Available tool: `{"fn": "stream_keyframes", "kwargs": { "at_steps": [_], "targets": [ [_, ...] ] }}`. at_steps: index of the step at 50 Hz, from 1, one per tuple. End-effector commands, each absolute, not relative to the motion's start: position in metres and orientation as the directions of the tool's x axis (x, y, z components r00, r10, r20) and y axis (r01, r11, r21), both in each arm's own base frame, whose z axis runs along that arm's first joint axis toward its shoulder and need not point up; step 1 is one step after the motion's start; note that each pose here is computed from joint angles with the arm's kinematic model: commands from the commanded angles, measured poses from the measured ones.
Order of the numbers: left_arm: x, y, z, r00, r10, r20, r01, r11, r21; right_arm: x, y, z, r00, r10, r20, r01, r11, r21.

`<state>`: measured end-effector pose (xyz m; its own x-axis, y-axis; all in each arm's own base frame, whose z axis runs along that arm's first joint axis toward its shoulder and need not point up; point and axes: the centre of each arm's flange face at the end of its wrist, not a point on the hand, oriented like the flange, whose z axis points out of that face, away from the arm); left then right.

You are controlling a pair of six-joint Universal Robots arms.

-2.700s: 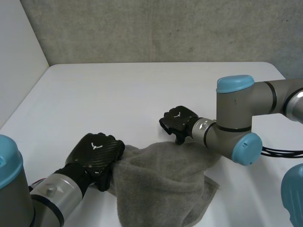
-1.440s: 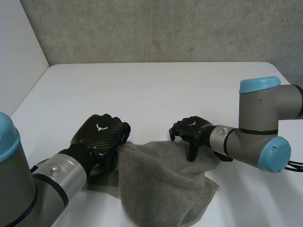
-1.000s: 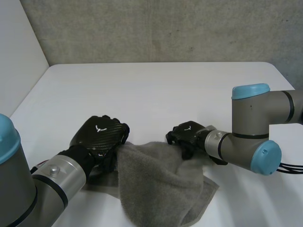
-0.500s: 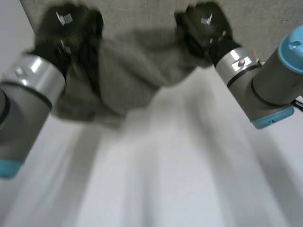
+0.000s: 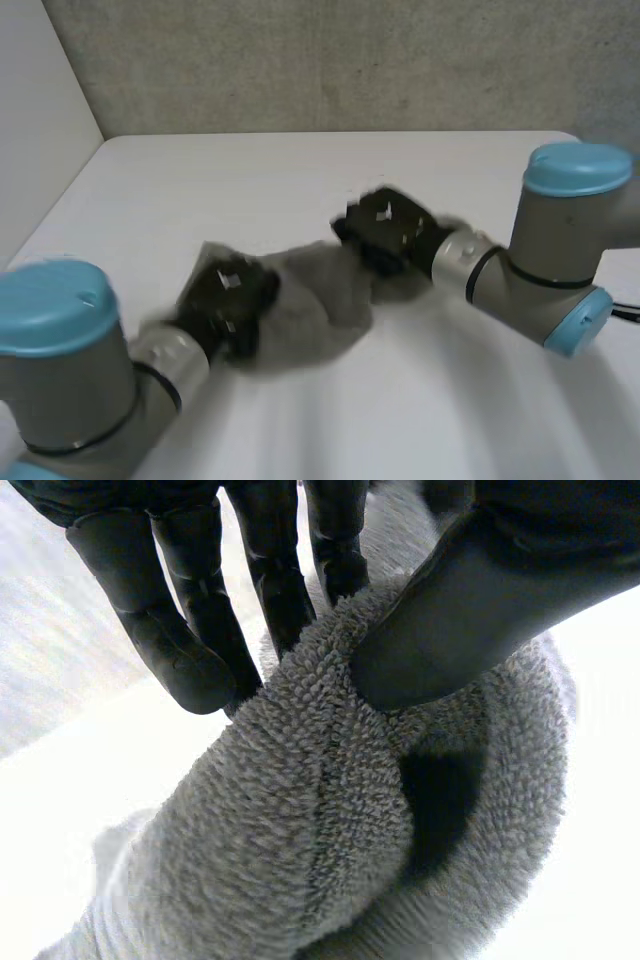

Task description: Fold the towel.

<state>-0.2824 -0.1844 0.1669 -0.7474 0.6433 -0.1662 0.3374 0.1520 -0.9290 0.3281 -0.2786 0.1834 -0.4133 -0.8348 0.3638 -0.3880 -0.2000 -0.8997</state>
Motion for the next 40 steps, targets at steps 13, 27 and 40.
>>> {"fn": "stream_keyframes", "kwargs": {
  "at_steps": [13,27,40],
  "targets": [
    [-0.284,-0.168,0.239,-0.701,0.678,-0.222,0.311,0.01,-0.95,0.307,-0.26,0.15,-0.341,-0.847,0.408,-0.614,-0.128,-0.779],
    [-0.295,-0.249,0.203,-0.752,0.621,-0.223,0.348,0.086,-0.934,0.293,-0.243,0.158,-0.339,-0.857,0.389,-0.606,-0.118,-0.787],
    [-0.309,-0.309,0.144,-0.735,0.626,-0.262,0.444,0.152,-0.883,0.285,-0.232,0.155,-0.317,-0.883,0.346,-0.587,-0.104,-0.803]
  ]
}}
